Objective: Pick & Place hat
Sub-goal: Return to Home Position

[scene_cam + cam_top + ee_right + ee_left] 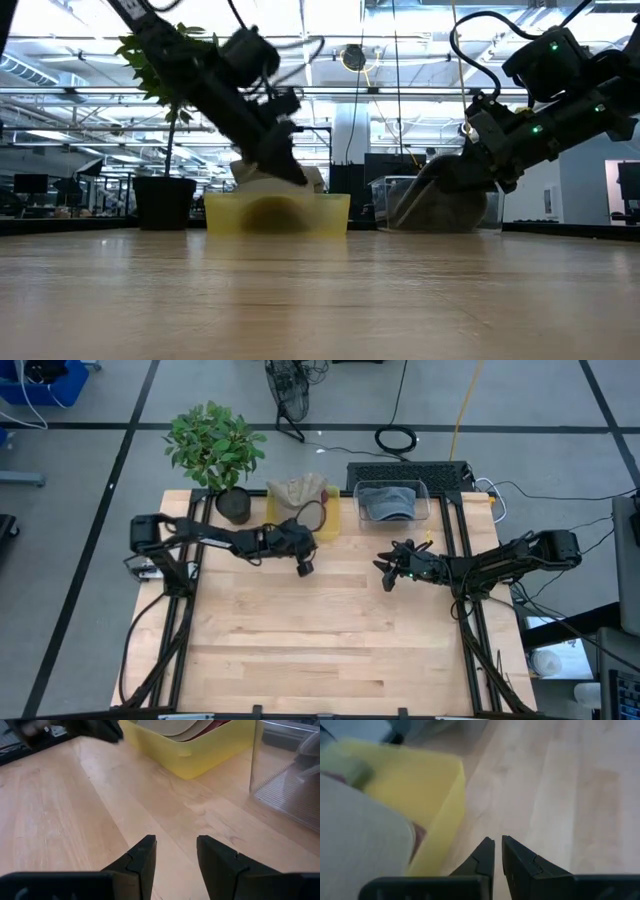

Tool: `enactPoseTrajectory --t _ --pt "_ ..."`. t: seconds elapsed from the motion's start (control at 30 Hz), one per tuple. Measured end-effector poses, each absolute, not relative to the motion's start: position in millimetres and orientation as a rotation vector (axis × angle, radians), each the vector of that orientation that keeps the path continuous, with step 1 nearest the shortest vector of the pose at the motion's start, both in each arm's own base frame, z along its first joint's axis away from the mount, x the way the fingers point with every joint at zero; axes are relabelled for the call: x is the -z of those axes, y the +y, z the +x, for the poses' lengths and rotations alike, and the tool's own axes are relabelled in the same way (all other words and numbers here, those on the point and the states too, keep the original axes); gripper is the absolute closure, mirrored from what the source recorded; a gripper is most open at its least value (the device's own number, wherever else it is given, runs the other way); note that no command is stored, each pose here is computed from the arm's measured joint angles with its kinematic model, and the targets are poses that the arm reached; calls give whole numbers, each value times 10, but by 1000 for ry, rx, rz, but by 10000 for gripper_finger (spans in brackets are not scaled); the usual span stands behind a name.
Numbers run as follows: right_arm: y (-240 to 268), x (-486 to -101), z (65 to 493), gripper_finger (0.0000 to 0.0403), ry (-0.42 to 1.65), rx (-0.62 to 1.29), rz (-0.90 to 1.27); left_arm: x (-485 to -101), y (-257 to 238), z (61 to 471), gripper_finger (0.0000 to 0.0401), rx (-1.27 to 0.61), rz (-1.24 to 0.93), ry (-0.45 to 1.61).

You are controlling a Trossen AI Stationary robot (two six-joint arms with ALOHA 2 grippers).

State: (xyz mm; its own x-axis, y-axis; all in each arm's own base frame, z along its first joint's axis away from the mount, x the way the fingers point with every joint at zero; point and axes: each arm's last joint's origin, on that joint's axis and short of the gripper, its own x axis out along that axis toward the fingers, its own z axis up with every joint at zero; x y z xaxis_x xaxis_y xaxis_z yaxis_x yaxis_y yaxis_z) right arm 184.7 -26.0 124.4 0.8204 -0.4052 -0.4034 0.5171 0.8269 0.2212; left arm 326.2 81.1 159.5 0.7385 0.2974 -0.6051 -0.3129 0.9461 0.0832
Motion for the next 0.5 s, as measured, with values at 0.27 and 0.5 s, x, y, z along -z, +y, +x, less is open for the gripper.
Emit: enactPoseTrajectory --t 0.27,0.5 --pt "-261 -1254 1851 275 344 496 319 -2097 529 3100 359 -269 -6 575" --pt "-255 -1350 1894 275 250 436 308 -2497 223 2878 359 -182 17 496"
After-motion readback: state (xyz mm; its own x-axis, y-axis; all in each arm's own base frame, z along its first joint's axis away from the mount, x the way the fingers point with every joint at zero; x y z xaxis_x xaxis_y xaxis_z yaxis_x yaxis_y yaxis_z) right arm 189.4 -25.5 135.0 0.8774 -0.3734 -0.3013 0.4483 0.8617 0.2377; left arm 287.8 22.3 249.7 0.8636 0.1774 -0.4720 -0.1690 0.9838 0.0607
